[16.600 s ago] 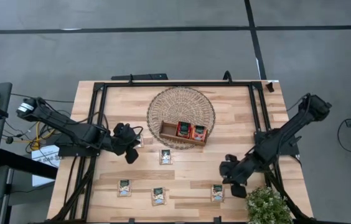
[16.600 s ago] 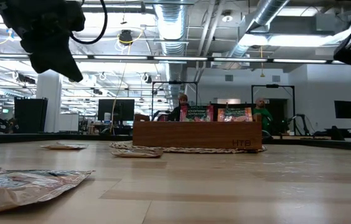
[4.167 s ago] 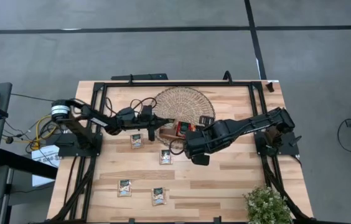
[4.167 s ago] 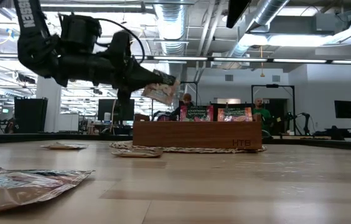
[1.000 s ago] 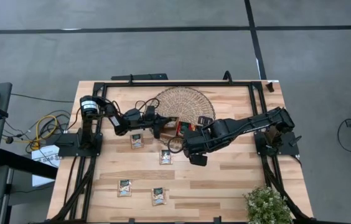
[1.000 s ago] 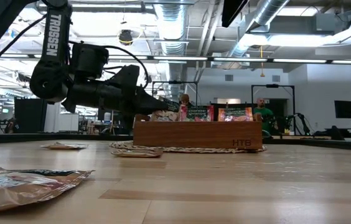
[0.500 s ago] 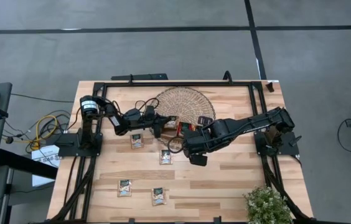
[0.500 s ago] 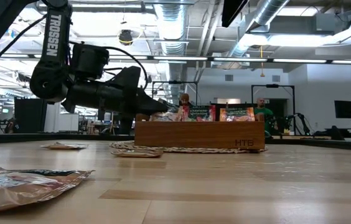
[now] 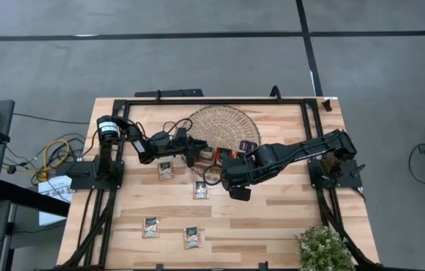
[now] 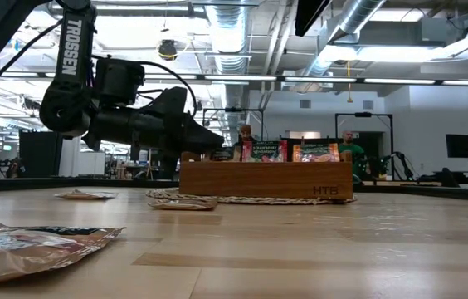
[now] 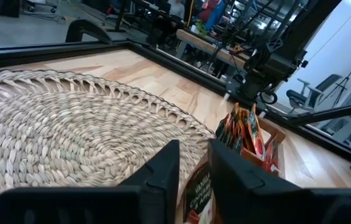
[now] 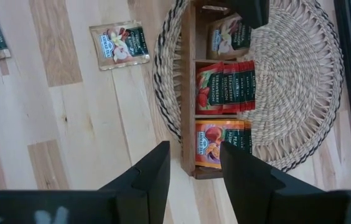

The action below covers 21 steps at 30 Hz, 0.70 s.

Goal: Pick & Place Tea
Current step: Put the brown tea bag into the left section of the wooden organizer

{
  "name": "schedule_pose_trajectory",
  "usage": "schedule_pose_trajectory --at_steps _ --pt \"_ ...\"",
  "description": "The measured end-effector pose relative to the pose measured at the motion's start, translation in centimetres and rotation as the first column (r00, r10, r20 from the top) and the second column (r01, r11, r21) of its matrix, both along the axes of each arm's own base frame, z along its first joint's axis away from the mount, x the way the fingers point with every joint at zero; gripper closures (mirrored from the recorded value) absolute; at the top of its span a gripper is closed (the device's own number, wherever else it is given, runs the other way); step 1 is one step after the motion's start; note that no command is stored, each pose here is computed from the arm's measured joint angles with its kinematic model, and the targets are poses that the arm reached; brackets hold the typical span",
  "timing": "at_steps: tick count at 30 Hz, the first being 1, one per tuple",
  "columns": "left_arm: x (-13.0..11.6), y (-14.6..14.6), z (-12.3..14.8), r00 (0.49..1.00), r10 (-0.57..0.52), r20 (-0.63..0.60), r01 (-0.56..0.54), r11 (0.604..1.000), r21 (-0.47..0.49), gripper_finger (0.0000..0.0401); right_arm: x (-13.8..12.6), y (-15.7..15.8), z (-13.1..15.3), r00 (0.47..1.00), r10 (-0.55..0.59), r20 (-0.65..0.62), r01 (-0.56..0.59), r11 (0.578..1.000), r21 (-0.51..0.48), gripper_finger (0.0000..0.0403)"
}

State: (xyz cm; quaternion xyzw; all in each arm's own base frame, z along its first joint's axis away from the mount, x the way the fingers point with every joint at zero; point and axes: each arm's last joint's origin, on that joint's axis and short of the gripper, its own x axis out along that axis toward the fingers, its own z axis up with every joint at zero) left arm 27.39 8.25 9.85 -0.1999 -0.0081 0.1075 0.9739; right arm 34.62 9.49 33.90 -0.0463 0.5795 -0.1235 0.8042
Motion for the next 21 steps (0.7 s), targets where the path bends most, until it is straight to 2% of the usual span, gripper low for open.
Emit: schedule_pose_trajectory --at_steps 8,14,18,21 --pt "0.0 0.0 0.5 0.999 -0.001 0.037 0.0 1.0 0.025 0.0316 0.0 0.0 0.0 1.0 0.0 0.0 0.0 1.0 0.0 0.0269" --pt "-0.2 0.0 2.4 0.995 0.004 0.104 -0.009 0.999 0.046 0.0316 0.0 0.0 0.0 1.0 0.002 -0.002 -0.002 1.0 -0.001 0.0269" --pt "-1.3 -0.3 4.0 0.989 0.028 0.142 -0.043 0.993 0.107 0.0316 -0.1 0.1 0.0 1.0 0.008 -0.011 -0.008 1.0 0.0 0.0269" --pt "-2.8 -0.7 5.2 0.986 0.039 0.16 -0.058 0.991 0.117 0.0316 -0.2 0.2 0.0 0.999 0.02 -0.025 -0.02 1.0 0.013 0.0269"
